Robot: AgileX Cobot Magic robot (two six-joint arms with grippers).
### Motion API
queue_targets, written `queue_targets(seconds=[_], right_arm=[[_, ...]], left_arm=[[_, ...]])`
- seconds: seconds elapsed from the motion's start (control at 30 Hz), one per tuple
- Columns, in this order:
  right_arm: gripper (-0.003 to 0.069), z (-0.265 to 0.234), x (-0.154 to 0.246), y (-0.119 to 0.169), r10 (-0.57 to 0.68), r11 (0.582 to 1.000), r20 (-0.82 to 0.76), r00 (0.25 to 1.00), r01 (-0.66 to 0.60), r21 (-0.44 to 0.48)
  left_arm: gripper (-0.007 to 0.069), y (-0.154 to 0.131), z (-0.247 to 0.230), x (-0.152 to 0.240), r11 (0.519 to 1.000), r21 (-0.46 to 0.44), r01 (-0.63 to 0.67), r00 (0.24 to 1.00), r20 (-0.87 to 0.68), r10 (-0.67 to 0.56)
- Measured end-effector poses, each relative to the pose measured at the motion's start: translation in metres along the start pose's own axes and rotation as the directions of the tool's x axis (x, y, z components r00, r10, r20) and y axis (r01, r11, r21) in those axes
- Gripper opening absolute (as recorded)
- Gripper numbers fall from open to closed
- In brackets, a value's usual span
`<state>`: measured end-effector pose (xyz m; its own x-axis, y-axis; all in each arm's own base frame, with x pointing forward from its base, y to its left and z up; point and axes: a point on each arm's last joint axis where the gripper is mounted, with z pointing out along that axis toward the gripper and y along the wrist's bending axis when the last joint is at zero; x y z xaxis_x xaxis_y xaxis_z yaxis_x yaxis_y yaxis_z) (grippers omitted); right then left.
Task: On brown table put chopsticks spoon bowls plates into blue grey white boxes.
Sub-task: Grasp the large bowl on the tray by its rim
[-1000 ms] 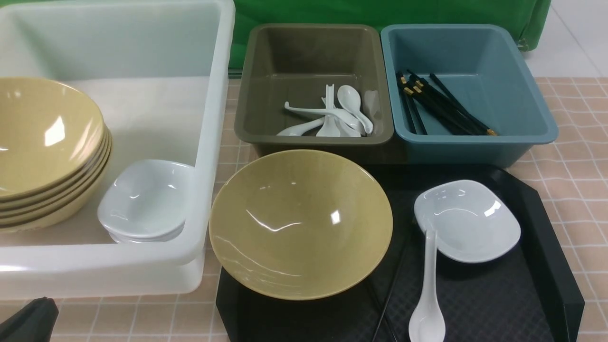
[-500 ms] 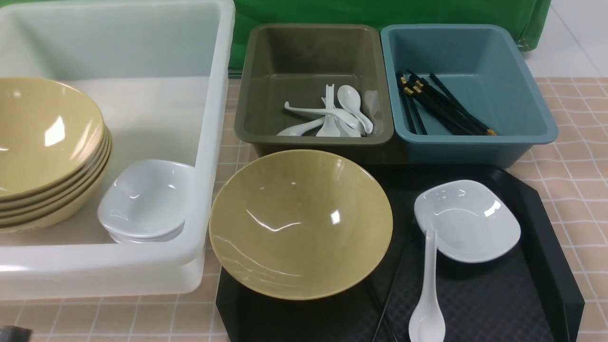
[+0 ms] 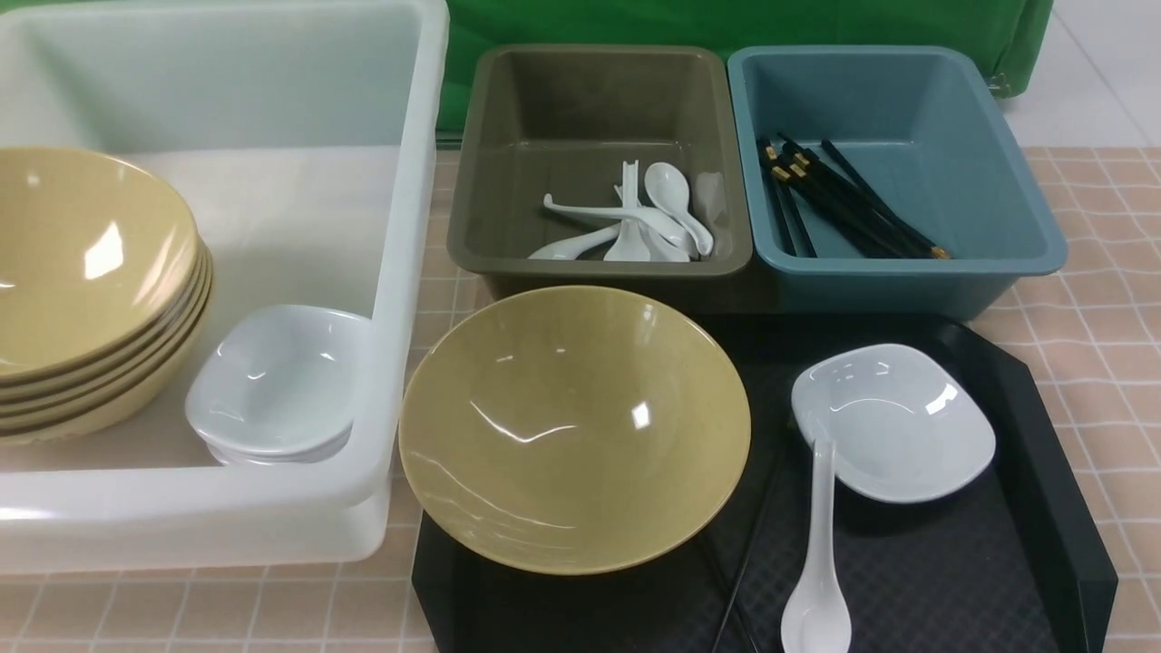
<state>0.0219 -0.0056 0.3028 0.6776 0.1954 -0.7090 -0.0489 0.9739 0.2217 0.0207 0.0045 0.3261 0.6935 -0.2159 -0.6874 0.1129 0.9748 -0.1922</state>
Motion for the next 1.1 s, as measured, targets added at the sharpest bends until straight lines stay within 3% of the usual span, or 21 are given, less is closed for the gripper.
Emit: queue_targets(seconds=[0.1,0.27,0.33,0.4,0.47,0.5,0.53,0.6,0.67,0.7,0.77,0.87,1.1], right_arm=[[0.005,0.017,-0.022,0.008,-0.004,1.0,-0.057,0.998,0.005,0.005],[0.0038,0.046,-0.031,0.013,-0.019,0.999,-0.24,0.971,0.028,0.036],[0.0038,0.058,-0.019,0.011,-0.006,0.997,-0.432,0.902,0.041,0.072],[0.0038,0.066,0.002,0.007,-0.004,0.992,-0.616,0.788,0.079,0.095],[0.0038,0.067,0.017,0.004,-0.009,0.99,-0.711,0.703,0.105,0.092],[0.0038,0.066,0.037,0.001,-0.021,0.989,-0.826,0.564,0.134,0.067],[0.0038,0.067,0.039,0.001,-0.023,0.989,-0.831,0.555,0.135,0.063],[0.0038,0.064,0.07,0.001,-0.035,0.992,-0.947,0.318,0.124,0.005],[0.0038,0.061,0.079,0.004,-0.08,0.993,-0.969,0.232,0.1,-0.058],[0.0038,0.058,0.092,0.009,-0.18,0.983,-0.976,0.124,0.051,-0.175],[0.0038,0.055,0.104,0.017,-0.328,0.944,-0.944,0.039,-0.025,-0.329],[0.0038,0.056,0.117,0.026,-0.438,0.894,-0.899,0.019,-0.092,-0.438],[0.0038,0.061,0.135,0.033,-0.463,0.879,-0.886,0.027,-0.118,-0.462]], left_arm=[[-0.0007,-0.011,0.033,-0.031,0.999,0.009,-0.043,0.994,-0.105,0.044],[-0.0007,-0.02,0.087,-0.051,0.983,0.034,-0.18,0.966,-0.182,0.183],[-0.0007,-0.018,0.113,-0.036,0.982,0.032,-0.186,0.942,-0.277,0.188],[-0.0007,-0.013,0.133,-0.011,0.987,0.013,-0.158,0.891,-0.428,0.149],[-0.0007,-0.01,0.143,0.006,0.991,-0.012,-0.131,0.838,-0.536,0.104],[-0.0007,-0.007,0.153,0.029,0.994,-0.051,-0.098,0.736,-0.676,0.038],[-0.0007,-0.007,0.154,0.032,0.994,-0.053,-0.097,0.721,-0.693,0.034],[-0.0007,-0.012,0.165,0.071,0.997,-0.052,-0.057,0.481,-0.877,-0.019],[-0.0007,-0.021,0.168,0.087,1.0,-0.011,-0.027,0.371,-0.929,-0.001],[-0.0007,-0.034,0.171,0.105,0.998,0.05,0.023,0.247,-0.968,0.043],[-0.0007,-0.056,0.173,0.129,0.981,0.157,0.111,0.096,-0.984,0.147],[-0.0007,-0.09,0.169,0.163,0.932,0.273,0.24,-0.06,-0.954,0.295],[-0.0007,-0.15,0.144,0.23,0.849,0.364,0.382,-0.21,-0.861,0.463]])
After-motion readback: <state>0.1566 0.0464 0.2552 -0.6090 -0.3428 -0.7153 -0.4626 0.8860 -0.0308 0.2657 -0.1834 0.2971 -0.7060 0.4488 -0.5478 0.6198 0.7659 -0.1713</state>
